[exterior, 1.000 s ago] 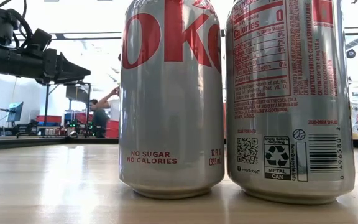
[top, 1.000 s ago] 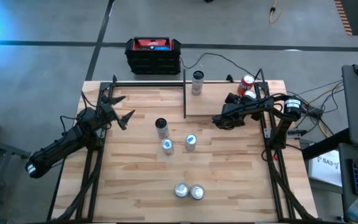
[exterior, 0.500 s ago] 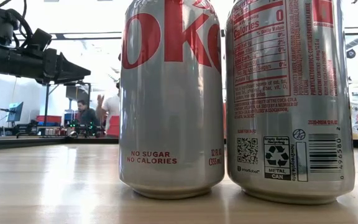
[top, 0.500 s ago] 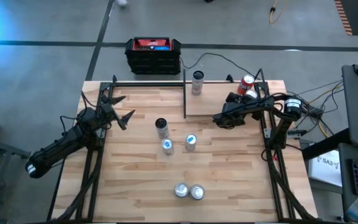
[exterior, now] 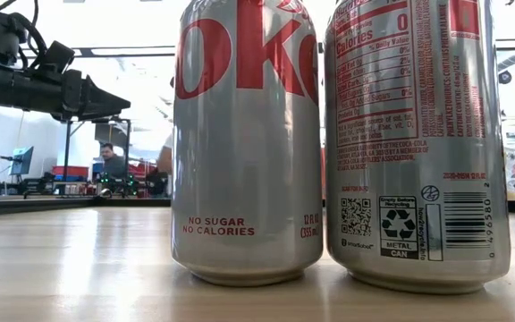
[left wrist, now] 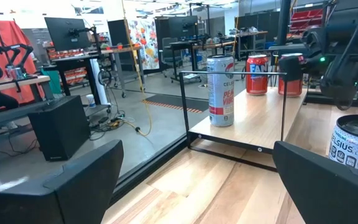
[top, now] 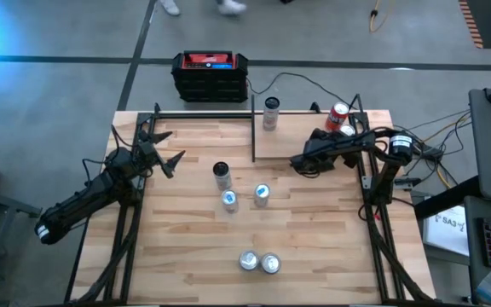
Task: Place canned beverage on shelf
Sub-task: Put the red soda can on the shelf aligned with the other red soda can, then put the right blue soda can on the shelf
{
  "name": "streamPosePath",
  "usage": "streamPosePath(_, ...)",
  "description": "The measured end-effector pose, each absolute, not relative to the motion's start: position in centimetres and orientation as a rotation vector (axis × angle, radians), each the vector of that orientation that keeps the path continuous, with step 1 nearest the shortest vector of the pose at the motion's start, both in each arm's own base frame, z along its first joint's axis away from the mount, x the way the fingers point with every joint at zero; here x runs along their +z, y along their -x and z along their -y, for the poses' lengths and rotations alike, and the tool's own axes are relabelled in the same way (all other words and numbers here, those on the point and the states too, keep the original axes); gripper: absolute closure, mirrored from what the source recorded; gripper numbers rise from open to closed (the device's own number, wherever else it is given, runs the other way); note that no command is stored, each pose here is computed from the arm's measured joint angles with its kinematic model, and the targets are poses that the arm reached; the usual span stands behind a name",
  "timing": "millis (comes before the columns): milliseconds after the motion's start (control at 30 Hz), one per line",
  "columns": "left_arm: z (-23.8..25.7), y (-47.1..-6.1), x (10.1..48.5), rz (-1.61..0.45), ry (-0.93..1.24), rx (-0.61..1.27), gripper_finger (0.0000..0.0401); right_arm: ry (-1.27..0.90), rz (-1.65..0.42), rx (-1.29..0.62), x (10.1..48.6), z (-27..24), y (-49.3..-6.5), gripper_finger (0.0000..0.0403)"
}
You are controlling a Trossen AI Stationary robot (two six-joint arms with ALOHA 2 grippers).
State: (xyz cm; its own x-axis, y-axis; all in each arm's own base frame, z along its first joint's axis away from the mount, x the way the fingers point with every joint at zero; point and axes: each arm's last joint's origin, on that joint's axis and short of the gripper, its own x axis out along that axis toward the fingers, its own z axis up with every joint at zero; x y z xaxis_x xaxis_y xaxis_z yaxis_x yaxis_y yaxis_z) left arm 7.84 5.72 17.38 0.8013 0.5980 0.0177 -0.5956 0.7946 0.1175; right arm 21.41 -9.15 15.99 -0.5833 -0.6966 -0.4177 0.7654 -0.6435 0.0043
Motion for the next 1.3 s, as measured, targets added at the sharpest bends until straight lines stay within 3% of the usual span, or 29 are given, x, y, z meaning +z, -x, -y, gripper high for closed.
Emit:
streamPosePath(500,-5.7,-7.8,17.4,-0.021,-0.120,0.642,0.0003,-0.605,-0.432,-2.185,18.2,9.6,-23.8,0.0030)
streamPosePath(800,-5.7,-7.8,17.4,-0.021,-0.119,0.642,0.0003,-0.894,-0.664,-2.147,20.0,9.3,-25.1,0.0030)
streamPosePath(1300,-5.7,-7.8,17.4,-0.021,-0.120,0.642,0.0003,-1.420,-1.045,-1.597,27.3,5.7,-29.2,0.0030)
